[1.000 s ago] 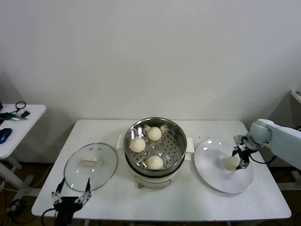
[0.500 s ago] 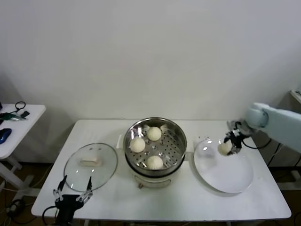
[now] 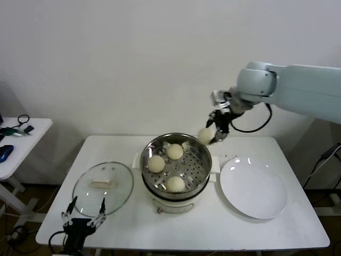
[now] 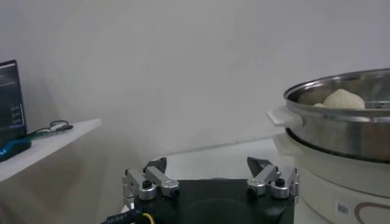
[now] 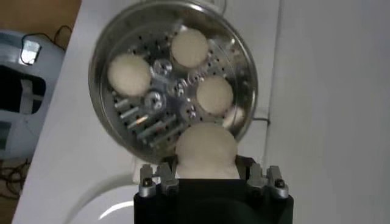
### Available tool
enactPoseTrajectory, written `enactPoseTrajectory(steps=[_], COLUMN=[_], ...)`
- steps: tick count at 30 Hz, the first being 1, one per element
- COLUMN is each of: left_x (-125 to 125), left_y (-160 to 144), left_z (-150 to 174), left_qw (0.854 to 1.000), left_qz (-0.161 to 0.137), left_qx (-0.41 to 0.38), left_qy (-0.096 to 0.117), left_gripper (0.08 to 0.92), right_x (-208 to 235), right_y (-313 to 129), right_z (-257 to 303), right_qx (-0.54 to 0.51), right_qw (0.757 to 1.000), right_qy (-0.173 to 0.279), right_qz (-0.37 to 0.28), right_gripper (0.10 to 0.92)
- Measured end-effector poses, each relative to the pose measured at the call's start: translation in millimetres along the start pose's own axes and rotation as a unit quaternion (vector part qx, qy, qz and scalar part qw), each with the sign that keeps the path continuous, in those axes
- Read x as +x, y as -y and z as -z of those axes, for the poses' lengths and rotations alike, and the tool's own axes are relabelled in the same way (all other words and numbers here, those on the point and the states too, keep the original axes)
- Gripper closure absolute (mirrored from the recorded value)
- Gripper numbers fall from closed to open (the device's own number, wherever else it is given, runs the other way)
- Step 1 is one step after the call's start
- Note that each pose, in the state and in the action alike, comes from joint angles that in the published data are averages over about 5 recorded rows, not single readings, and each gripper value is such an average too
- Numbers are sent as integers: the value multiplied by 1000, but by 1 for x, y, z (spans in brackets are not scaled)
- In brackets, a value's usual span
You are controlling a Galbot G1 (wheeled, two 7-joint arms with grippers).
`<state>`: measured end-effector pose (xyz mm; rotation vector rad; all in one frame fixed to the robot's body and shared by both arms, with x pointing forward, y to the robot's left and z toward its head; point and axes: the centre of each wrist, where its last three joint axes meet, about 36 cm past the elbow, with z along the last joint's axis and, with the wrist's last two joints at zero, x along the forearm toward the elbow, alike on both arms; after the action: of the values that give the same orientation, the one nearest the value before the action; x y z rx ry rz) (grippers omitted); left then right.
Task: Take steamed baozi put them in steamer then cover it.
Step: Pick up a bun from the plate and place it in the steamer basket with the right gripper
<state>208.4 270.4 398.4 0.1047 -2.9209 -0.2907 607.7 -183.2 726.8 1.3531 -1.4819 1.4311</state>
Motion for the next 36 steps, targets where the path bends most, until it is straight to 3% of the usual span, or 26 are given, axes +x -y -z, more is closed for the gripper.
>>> enactPoseTrajectory(steps=[12, 22, 26, 33, 36], left_x=[0, -2, -2, -1, -1], left_y=[-4, -4, -5, -6, -6], left_z=[2, 1, 1, 2, 4], left_qw=[1000, 1000, 1000, 1000, 1000], left_qz=[6, 11, 11, 10, 8], left_qx=[3, 6, 7, 8, 8], left_qy=[-1, -3, -4, -7, -8], left_gripper=[177, 177, 177, 177, 177], right_x=[-88, -136, -144, -127, -105], right_y=[-20, -24, -22, -6, 7], right_z=[28, 33, 36, 34, 31], right_qx=[13, 18, 18, 11, 1], right_qw=[999, 998, 998, 999, 1000], right_qy=[-36, -49, -49, -32, -15], right_qz=[21, 27, 28, 22, 13], right_gripper=[377, 377, 368, 225, 203])
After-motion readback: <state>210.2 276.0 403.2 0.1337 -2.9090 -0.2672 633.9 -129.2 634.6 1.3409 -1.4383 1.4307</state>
